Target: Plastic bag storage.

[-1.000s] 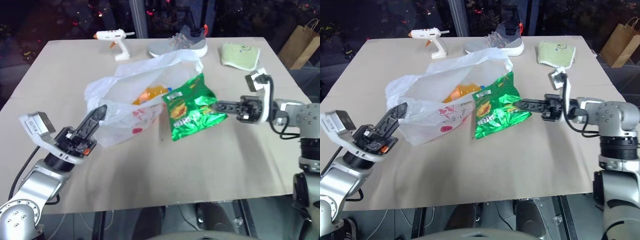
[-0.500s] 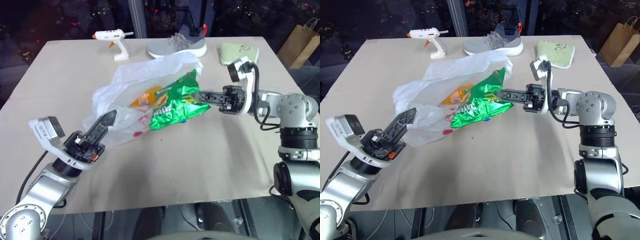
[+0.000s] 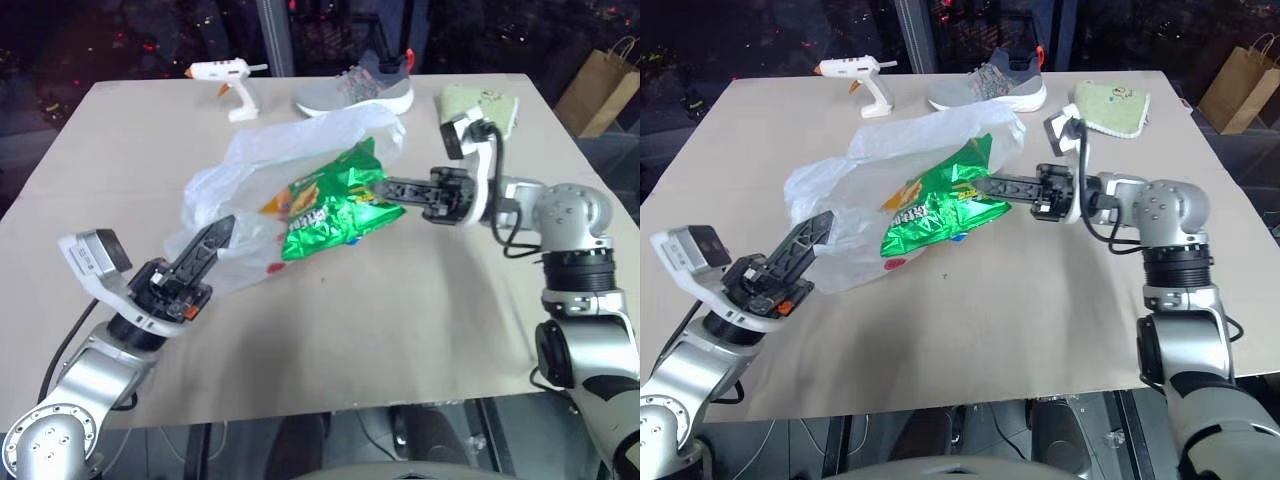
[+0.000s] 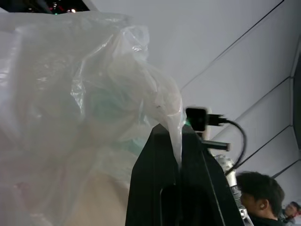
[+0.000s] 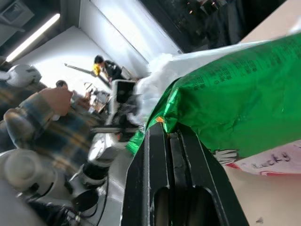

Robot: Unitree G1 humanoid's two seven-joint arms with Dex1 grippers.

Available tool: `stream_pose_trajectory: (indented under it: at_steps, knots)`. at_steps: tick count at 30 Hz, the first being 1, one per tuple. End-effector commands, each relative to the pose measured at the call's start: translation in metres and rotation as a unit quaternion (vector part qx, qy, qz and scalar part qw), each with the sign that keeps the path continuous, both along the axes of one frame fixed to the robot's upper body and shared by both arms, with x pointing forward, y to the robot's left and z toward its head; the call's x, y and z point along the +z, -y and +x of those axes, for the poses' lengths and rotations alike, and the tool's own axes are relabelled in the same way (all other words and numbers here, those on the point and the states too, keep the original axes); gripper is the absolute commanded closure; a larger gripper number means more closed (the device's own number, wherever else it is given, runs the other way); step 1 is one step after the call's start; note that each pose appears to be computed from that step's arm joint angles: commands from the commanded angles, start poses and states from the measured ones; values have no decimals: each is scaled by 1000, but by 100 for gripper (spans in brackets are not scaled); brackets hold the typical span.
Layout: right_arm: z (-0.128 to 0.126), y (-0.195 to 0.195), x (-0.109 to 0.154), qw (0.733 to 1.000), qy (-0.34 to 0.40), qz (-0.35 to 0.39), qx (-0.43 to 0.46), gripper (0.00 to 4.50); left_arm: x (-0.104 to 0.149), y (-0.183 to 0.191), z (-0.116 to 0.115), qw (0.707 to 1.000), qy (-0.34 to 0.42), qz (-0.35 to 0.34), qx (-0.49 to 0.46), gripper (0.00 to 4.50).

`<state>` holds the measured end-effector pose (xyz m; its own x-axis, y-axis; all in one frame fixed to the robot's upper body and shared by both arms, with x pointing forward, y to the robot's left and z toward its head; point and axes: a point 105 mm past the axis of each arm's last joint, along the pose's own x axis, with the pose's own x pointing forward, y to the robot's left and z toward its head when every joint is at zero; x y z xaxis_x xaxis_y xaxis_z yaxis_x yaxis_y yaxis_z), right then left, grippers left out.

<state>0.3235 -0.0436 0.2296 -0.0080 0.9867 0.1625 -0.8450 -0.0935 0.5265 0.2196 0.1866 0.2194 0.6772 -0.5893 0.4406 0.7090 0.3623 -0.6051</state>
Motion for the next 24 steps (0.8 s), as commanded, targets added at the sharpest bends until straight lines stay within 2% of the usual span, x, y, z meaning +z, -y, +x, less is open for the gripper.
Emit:
stream_pose_trajectory:
  at_steps: [1,5,11,14,18,20,21,22,24]
  knots:
    - [15,-20,3,1000,27,5,-6,443,10,25,-18,997,20,-1,-69,450]
    - [29,-54,4,999,33,-6,-28,443,4,41,-27,994,6,4,-109,450]
    - [35,-95,12,998,12,-12,-62,443,5,43,-22,995,11,-1,-101,450]
    - [41,-105,17,994,26,-17,-109,370,3,40,-16,996,10,-3,-86,450]
    - [39,-99,25,991,60,-3,-120,184,6,31,-10,998,15,-13,-63,450]
    - [29,-85,19,987,127,-29,-96,99,9,24,-5,999,20,-21,-45,450]
    - [23,-75,15,984,155,-43,-81,39,10,20,-3,999,21,-25,-36,450]
    - [18,-68,13,981,171,-52,-69,5,10,17,-1,999,22,-27,-29,450]
    - [12,-46,7,976,195,-80,-61,5,11,14,1,999,23,-27,-22,450]
